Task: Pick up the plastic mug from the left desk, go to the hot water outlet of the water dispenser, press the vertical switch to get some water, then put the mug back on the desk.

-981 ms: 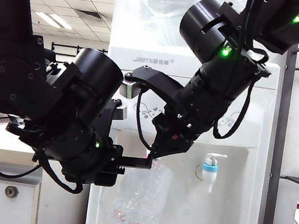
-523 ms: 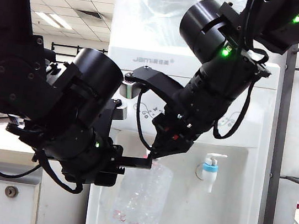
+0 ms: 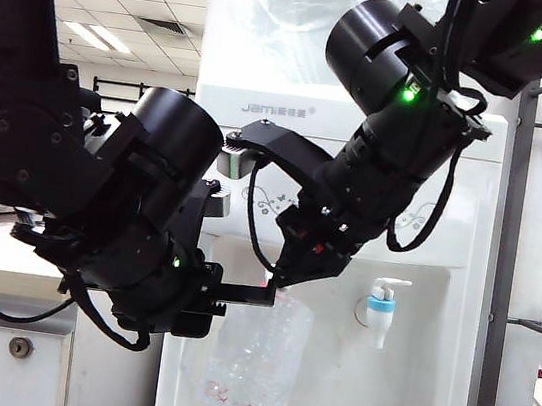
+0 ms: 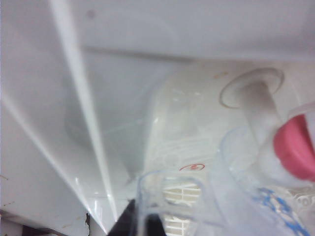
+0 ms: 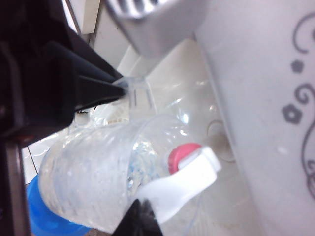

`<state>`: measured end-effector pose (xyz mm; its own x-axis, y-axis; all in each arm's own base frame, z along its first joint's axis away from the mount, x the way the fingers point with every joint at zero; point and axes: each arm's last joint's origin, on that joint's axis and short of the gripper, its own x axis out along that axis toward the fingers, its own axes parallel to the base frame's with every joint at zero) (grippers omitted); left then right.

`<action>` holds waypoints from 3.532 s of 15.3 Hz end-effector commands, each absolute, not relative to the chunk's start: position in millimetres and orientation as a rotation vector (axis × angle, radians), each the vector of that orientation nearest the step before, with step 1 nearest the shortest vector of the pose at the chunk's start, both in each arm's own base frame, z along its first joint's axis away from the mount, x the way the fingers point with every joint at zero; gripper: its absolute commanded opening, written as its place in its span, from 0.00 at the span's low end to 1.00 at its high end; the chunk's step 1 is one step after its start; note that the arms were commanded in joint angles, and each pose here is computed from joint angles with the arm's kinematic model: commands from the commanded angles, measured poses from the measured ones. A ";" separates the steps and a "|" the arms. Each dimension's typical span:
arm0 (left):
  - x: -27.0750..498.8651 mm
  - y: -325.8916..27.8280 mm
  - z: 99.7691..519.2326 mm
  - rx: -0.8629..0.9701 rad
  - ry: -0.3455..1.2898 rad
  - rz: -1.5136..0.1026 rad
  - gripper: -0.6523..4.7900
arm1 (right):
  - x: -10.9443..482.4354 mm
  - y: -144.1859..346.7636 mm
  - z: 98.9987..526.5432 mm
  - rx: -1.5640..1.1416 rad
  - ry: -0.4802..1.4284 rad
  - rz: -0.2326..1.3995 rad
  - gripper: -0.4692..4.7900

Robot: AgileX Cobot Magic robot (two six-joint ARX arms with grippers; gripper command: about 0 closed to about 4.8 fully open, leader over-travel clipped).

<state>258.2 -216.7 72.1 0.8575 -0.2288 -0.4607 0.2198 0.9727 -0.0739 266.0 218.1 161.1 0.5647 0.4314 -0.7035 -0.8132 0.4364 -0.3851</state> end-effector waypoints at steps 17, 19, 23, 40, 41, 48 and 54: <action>250.3 -221.6 74.7 -0.012 0.643 -0.500 0.11 | 216.8 167.0 270.2 -0.631 0.453 0.737 0.08; 248.1 -221.9 81.3 -0.031 0.643 -0.552 0.11 | 214.3 161.1 276.4 -0.630 0.441 0.705 0.08; 236.5 -219.9 120.4 -0.054 0.573 -0.604 0.11 | 201.9 136.0 301.4 -0.560 0.392 0.636 0.08; 154.8 -104.7 312.8 0.047 -0.019 -0.307 0.11 | 133.9 71.5 368.4 -0.288 0.102 0.515 0.08; 173.1 -73.3 313.2 0.050 -0.022 -0.258 0.11 | 135.4 75.1 371.4 -0.217 0.077 0.590 0.08; 266.2 7.8 259.1 0.003 0.057 -0.155 0.11 | 184.3 150.0 354.5 -0.088 0.154 1.025 0.08; 327.6 19.4 189.2 -0.044 0.116 0.003 0.11 | 210.5 207.8 360.0 -0.090 0.216 1.128 0.08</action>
<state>321.6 17.6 182.8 0.9837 -0.0105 -0.1796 0.0025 0.9990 -0.0447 211.0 207.6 357.2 0.4125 0.8813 -0.2304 -0.9014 0.4315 0.0365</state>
